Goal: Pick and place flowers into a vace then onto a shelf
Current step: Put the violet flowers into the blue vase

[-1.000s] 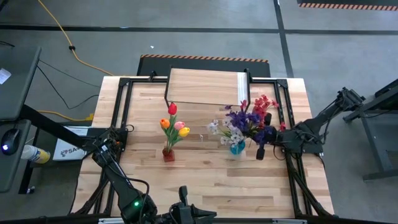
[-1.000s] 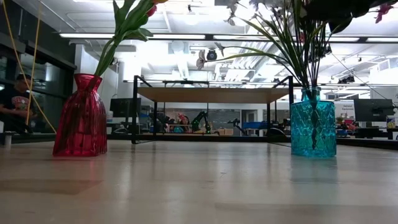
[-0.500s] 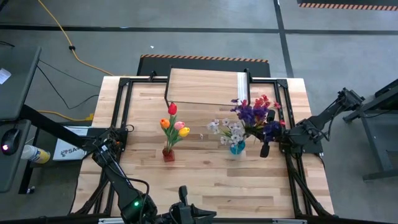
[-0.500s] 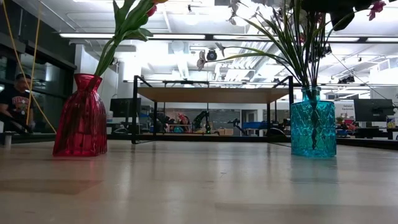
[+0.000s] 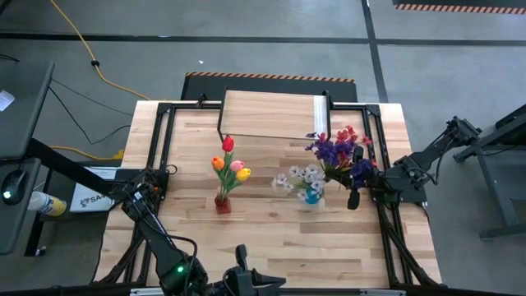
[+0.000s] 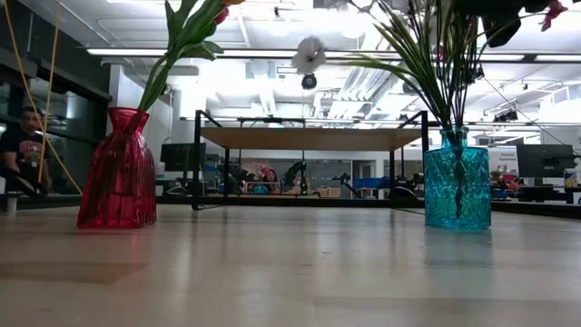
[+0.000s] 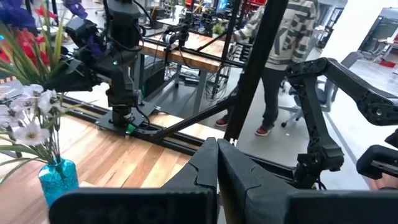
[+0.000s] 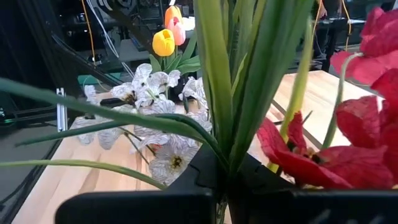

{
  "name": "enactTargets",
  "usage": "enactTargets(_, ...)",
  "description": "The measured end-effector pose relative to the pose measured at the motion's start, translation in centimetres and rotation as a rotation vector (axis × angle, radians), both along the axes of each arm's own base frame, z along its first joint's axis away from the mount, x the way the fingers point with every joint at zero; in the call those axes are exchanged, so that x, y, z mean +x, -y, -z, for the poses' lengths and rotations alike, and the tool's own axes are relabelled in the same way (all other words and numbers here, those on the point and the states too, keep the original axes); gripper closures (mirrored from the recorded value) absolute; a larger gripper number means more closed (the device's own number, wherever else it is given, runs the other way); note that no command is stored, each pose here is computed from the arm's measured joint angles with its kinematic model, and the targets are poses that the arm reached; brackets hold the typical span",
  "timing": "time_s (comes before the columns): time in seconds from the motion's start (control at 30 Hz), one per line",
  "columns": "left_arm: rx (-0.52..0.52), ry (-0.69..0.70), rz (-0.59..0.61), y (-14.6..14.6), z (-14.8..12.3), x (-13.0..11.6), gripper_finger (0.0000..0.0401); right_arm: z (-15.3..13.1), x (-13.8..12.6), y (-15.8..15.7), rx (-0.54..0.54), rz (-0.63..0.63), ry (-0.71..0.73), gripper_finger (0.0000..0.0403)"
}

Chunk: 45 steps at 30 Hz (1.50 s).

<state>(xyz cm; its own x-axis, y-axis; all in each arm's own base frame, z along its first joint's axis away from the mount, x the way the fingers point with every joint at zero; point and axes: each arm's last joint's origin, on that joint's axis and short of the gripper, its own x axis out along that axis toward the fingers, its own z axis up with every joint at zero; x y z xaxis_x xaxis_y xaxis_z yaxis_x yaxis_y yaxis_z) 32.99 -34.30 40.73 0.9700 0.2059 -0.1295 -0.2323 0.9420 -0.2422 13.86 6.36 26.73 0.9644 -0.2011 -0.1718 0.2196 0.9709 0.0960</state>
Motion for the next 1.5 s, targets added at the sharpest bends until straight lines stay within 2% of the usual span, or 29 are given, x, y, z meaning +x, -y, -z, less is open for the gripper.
enactTargets(0.37,0.007,-0.001,-0.013,0.0,0.0,0.0,0.0355,0.1,0.0,0.0,-0.033,-0.013,-0.017,0.0403)
enactTargets(0.6,0.009,-0.002,-0.016,-0.1,0.1,0.0,0.0355,0.7,-0.2,0.1,-0.046,-0.013,-0.081,0.0403)
enactTargets(0.73,0.009,-0.002,-0.015,-0.1,0.1,0.0,0.0355,-0.8,-0.6,0.3,-0.074,-0.001,-0.134,0.0403)
enactTargets(0.93,0.009,-0.002,-0.015,-0.1,0.1,0.0,0.0355,-2.8,-0.9,0.6,-0.064,-0.001,-0.139,0.0403)
enactTargets(1.5,0.017,-0.001,-0.039,-0.2,0.1,0.0,0.0355,-3.2,-0.9,0.5,-0.045,-0.026,-0.127,0.0403)
